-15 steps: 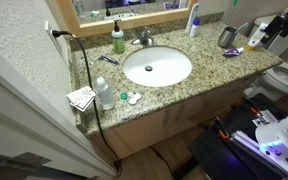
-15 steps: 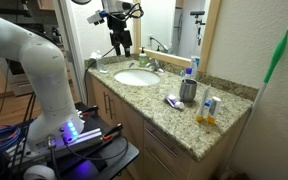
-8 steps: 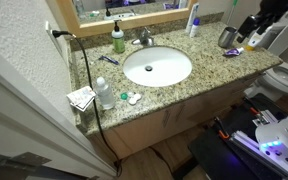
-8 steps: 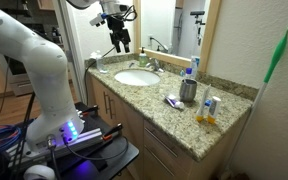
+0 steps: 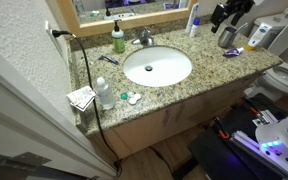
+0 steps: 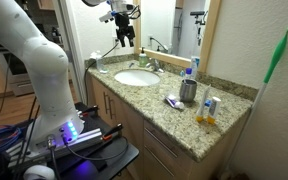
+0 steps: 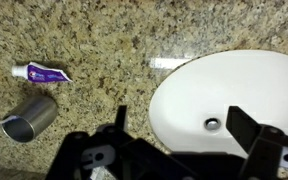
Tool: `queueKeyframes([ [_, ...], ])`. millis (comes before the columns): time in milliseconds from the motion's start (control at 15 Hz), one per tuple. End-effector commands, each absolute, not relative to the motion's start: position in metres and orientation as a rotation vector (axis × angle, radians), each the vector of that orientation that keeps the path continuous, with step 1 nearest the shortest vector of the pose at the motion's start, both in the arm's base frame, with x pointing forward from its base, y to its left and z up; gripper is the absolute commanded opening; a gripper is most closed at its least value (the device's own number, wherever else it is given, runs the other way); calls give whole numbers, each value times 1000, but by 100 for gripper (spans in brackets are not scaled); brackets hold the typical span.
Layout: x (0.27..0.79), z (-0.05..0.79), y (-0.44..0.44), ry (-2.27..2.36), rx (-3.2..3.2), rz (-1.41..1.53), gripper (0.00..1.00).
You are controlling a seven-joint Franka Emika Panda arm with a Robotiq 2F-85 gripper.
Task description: Open the faucet
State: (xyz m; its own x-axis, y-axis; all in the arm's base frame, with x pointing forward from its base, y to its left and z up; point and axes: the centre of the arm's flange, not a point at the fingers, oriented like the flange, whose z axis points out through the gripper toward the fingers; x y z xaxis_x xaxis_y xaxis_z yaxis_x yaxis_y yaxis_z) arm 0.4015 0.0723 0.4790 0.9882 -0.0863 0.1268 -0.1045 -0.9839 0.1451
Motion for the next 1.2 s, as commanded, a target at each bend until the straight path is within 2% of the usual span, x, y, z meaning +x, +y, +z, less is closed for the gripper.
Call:
queueKeyframes([
  [0, 415, 456, 87, -52, 2959, 102, 100],
  [200, 459, 447, 127, 121, 3014, 101, 100],
  [467, 520, 458, 157, 35, 3040, 105, 100],
  [533, 477, 447, 144, 60, 3024, 135, 100],
  [667, 502, 449, 150, 48, 3042, 137, 100],
  [933, 516, 426, 155, 86, 2987, 63, 100],
  [1133, 565, 404, 171, 89, 3038, 71, 100],
])
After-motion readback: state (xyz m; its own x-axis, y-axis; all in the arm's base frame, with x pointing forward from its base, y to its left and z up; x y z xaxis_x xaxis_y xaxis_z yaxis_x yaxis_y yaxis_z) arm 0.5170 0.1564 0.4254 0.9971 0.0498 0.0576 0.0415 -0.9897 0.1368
